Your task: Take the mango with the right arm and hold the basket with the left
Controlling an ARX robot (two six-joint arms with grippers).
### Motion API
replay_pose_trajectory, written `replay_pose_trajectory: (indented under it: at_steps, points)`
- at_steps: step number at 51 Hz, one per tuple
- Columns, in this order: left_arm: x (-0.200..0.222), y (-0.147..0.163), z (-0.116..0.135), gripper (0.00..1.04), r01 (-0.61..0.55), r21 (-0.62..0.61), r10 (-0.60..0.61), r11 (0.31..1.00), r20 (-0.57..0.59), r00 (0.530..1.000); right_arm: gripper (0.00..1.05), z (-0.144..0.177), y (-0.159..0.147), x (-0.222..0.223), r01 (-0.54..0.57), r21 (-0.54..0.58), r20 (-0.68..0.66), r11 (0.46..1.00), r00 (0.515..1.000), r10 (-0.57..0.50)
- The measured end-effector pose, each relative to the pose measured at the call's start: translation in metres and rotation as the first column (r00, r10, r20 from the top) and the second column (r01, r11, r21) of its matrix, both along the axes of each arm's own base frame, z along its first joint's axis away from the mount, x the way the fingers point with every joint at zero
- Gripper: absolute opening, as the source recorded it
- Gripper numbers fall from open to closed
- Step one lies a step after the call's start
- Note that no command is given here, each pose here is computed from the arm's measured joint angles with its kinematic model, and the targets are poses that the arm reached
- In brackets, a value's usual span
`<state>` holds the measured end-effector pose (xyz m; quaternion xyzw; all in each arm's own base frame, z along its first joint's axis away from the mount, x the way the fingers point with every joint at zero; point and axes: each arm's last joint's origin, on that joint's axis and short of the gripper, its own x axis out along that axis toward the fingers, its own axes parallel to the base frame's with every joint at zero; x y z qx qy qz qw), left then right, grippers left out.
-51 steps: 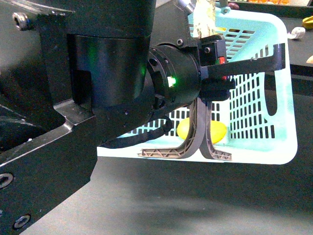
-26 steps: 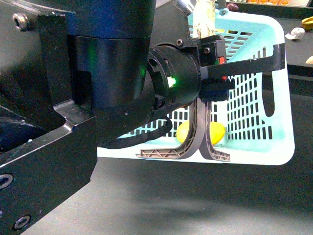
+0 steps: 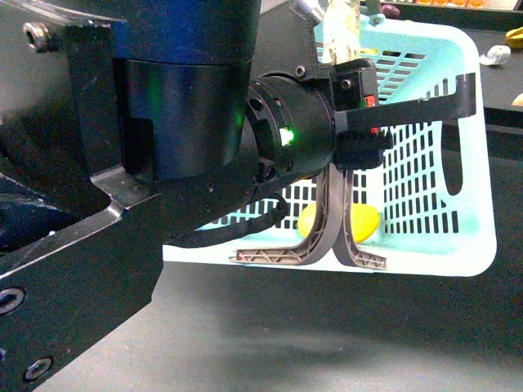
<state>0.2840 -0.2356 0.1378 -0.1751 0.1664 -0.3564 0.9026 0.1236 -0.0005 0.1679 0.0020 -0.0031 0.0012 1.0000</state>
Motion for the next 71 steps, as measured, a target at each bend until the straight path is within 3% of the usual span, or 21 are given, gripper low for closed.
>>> replay_pose_trajectory:
  at_steps: [71]
  points:
    - [0.000,0.000,0.000,0.06,0.001,0.000,-0.001,1.000,0.000,1.000,0.02,-0.003,0.000,-0.026,0.003,-0.003,-0.005,1.000,1.000,-0.003]
